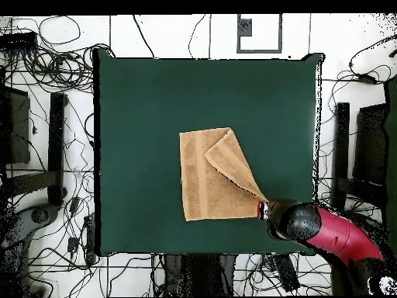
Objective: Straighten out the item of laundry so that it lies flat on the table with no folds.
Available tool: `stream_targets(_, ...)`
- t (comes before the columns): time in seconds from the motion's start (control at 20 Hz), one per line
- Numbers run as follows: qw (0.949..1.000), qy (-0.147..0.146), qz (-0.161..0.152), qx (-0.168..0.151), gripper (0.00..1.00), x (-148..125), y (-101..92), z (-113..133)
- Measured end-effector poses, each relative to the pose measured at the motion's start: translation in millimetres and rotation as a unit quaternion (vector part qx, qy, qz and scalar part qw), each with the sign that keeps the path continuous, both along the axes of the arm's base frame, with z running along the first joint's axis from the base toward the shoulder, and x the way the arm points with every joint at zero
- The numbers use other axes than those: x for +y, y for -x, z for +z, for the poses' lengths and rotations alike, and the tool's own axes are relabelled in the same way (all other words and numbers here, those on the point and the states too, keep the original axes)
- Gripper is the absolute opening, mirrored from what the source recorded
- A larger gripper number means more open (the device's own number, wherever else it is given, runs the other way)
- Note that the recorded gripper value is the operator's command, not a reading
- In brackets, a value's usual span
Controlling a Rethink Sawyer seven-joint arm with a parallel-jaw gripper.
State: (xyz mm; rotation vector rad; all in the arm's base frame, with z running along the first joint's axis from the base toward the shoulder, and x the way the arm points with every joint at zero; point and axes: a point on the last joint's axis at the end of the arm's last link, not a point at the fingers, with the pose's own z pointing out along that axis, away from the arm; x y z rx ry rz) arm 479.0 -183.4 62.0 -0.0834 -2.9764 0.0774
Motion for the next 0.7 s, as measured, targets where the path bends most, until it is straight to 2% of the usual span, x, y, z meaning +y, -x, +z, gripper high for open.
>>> stream_targets(0.7,0.9977,0.038,-0.038,-0.042,0.00,-13.2,-5.2,2.1)
